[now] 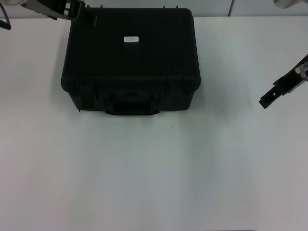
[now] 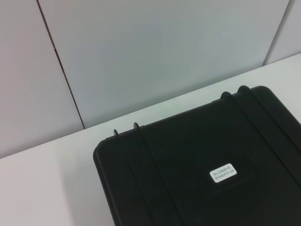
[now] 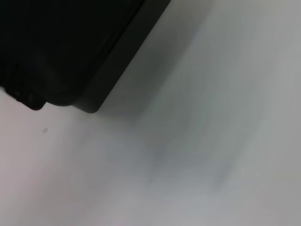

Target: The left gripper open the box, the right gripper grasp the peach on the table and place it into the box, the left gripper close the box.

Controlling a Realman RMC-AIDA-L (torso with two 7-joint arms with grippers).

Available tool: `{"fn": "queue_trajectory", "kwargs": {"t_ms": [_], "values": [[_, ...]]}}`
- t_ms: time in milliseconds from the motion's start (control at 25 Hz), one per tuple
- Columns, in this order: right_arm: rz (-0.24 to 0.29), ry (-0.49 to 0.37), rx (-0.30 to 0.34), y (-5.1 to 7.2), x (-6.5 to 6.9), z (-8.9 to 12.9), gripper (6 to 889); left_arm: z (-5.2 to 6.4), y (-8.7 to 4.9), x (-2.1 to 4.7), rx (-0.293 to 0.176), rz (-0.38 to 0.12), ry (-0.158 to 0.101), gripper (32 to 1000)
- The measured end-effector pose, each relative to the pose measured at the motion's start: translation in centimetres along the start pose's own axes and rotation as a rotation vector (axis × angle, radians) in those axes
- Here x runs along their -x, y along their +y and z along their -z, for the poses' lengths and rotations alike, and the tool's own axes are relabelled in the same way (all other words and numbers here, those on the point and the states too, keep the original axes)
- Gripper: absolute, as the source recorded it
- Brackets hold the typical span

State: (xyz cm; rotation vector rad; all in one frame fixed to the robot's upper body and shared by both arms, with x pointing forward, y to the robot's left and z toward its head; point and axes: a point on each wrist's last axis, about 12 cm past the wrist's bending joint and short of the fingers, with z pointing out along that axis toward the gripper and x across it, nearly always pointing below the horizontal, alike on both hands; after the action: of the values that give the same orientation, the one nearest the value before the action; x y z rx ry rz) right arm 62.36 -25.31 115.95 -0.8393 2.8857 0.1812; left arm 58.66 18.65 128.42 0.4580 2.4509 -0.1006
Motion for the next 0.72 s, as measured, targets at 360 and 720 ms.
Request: {"fn": "queue_trajectory", "kwargs": {"t_ms": [360, 720], "values": [[0.000, 0.000, 0.000, -0.01, -0.02, -0.01, 868, 0.22, -0.07, 0.05, 0.000, -0.002, -0.006, 856], [-0.001, 0.001, 0.001, 0.00, -0.02, -0.03, 868, 0.23, -0.08, 0.06, 0.000, -0.002, -0.007, 856]]}}
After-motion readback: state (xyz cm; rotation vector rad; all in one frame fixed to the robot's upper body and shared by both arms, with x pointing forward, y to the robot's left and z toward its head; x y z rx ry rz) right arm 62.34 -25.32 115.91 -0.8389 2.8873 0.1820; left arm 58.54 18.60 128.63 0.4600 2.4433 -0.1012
